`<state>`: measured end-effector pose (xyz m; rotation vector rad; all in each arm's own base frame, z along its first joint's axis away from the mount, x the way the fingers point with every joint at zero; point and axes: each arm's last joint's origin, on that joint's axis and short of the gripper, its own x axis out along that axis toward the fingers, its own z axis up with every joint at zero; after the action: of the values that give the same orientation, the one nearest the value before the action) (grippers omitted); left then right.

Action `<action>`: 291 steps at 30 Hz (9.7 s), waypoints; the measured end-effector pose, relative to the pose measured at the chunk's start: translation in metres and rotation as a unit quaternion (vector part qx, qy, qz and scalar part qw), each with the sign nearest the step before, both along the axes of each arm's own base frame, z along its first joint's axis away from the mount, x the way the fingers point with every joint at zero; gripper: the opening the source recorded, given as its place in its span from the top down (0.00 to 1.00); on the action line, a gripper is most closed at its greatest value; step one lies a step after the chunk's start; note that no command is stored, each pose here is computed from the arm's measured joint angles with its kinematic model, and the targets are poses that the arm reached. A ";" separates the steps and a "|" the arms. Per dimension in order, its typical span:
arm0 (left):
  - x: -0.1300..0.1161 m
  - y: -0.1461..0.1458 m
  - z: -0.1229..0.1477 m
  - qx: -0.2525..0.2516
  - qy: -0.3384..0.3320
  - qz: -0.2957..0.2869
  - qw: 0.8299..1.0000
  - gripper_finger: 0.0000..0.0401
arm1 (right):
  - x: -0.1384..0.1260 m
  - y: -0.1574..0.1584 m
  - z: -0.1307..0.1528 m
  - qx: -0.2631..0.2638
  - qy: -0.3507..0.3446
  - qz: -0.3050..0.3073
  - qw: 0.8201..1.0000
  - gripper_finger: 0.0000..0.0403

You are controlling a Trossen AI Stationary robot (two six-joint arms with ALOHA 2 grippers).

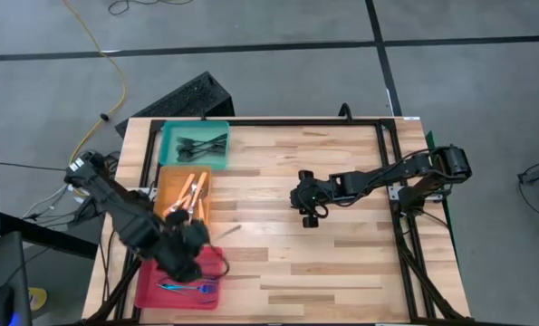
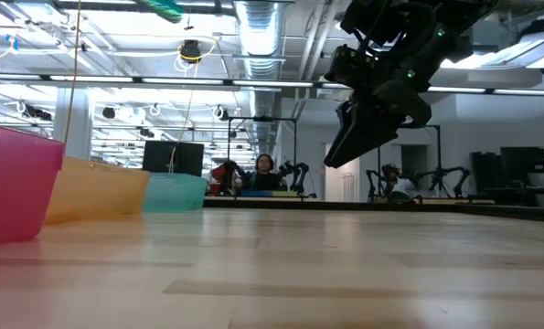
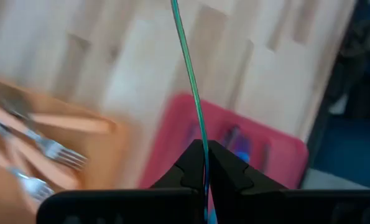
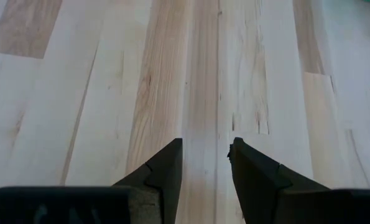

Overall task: Sort silverware by color (type)
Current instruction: Put the blue fork into the pink bin, then return to Home Position

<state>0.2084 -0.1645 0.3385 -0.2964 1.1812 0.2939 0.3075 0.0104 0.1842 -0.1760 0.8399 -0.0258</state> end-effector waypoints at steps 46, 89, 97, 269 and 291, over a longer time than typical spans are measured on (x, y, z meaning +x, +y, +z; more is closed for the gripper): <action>-0.081 -0.060 -0.140 -0.046 0.038 -0.113 0.992 1.00 | 0.001 0.000 0.001 0.003 -0.009 -0.003 1.000 0.62; -0.091 -0.039 -0.193 -0.124 0.070 -0.178 0.974 0.69 | 0.001 0.000 0.001 0.018 -0.010 -0.007 1.000 0.62; -0.083 -0.031 -0.180 -0.175 0.072 -0.141 0.972 0.61 | 0.001 0.000 0.001 0.019 -0.010 -0.006 1.000 0.62; -0.127 0.117 -0.149 -0.005 -0.664 -0.223 0.714 0.61 | -0.217 -0.046 -0.016 0.018 -0.442 -0.227 0.867 0.62; -0.125 0.117 -0.167 0.023 -0.580 -0.251 0.775 0.61 | -0.217 -0.046 -0.016 0.018 -0.442 -0.229 0.867 0.62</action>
<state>0.0838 -0.0479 0.1718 -0.0592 -0.0200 -0.3302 0.0910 -0.0359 0.1684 0.0820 -0.0582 -0.5039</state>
